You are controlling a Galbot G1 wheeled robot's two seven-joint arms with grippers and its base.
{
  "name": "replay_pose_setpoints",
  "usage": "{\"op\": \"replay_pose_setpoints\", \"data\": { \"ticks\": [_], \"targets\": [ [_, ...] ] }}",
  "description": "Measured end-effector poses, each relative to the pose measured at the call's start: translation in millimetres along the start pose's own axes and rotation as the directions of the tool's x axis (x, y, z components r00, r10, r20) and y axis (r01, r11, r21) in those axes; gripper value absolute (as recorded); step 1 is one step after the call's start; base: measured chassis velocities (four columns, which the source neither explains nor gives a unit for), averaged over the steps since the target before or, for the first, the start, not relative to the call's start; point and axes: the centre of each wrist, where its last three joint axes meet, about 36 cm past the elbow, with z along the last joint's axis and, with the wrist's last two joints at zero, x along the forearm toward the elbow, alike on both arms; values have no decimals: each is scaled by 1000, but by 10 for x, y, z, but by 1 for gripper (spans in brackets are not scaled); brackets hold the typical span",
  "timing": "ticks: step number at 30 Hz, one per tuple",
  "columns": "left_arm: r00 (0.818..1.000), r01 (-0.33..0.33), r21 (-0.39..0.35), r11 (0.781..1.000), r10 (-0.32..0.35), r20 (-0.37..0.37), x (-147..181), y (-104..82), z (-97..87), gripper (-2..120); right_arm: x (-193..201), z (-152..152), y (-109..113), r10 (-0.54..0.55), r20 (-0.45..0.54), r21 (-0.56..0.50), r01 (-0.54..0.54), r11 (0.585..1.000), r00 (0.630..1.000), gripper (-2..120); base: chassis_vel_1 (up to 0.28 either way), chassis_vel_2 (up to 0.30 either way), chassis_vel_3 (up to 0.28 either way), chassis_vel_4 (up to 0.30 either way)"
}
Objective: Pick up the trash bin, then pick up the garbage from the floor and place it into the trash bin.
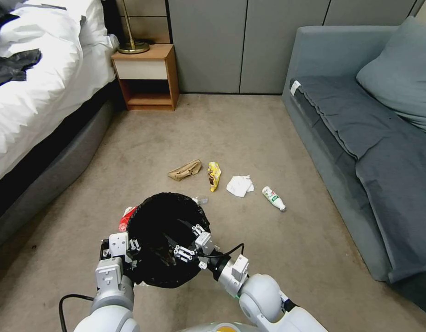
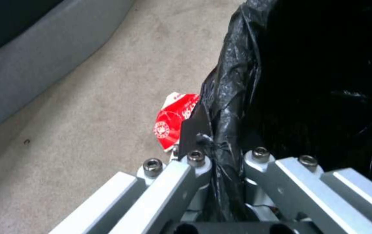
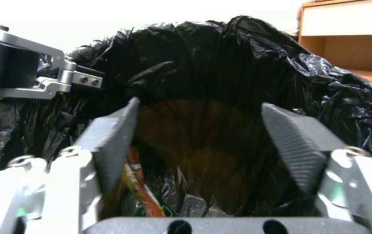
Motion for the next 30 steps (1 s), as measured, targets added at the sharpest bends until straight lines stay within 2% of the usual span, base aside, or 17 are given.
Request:
{"op": "replay_pose_setpoints", "data": {
  "ticks": [2,3,6,8,11,12,15,16,20,21,23,24,25,26,28,29,30],
  "targets": [
    [1000,-1,0,1000,1,1,4,1,-3,1,16,-23,9,1,5,2,-1,1000,1000,84,0,0,0,0],
    [1000,-1,0,1000,1,1,4,1,-3,1,16,-23,9,1,5,2,-1,1000,1000,84,0,0,0,0],
    [1000,-1,0,1000,1,3,6,2,-10,1,42,-64,-8,4,11,13,-4,1000,1000,97,0,0,0,0],
    [1000,-1,0,1000,1,3,6,3,-10,1,46,-100,-18,5,20,20,-6,1000,1000,99,0,0,0,0],
    [1000,2,-3,1000,-2,6,-4,16,-13,1,81,-372,-46,22,88,65,-28,997,996,100,0,0,0,0],
    [1000,2,-3,1000,-2,6,-4,16,-13,1,81,-372,-46,22,88,65,-28,997,996,100,0,0,0,0],
    [1000,9,-11,1000,-9,5,-48,36,7,1,214,-841,-82,106,193,124,-132,984,975,100,0,0,0,0],
    [1000,9,-11,1000,-9,5,-48,36,7,1,214,-841,-82,106,193,124,-132,984,975,100,0,0,0,0],
    [1000,10,-14,1000,-10,3,-84,43,30,1,567,-1332,-112,294,309,157,-353,922,904,100,0,0,0,0],
    [1000,10,-14,1000,-10,3,-84,43,30,1,567,-1332,-112,294,309,157,-353,922,904,100,0,0,0,0],
    [1000,10,-14,1000,-10,4,-90,45,33,1,794,-1430,-71,422,334,120,-482,868,843,100,0,0,0,0],
    [1000,9,-14,1000,-9,5,-92,45,30,1,894,-1424,-36,475,334,100,-531,841,814,100,0,0,0,0],
    [1000,9,-14,1000,-9,5,-92,45,30,1,894,-1424,-36,475,334,100,-531,841,814,100,0,0,0,0],
    [1000,8,-14,1000,-8,7,-94,45,27,1,959,-1408,-24,505,333,92,-560,823,796,100,0,0,0,0],
    [1000,7,-14,1000,-7,11,-99,42,18,1,1177,-1313,-25,588,330,82,-643,762,739,100,0,0,0,0],
    [1000,7,-14,1000,-7,11,-99,42,18,1,1177,-1313,-25,588,330,82,-643,762,739,100,0,0,0,0],
    [1000,6,-13,1000,-5,12,-98,41,13,1,1278,-1230,-34,617,316,85,-670,738,720,100,0,0,0,0]
  ]
}}
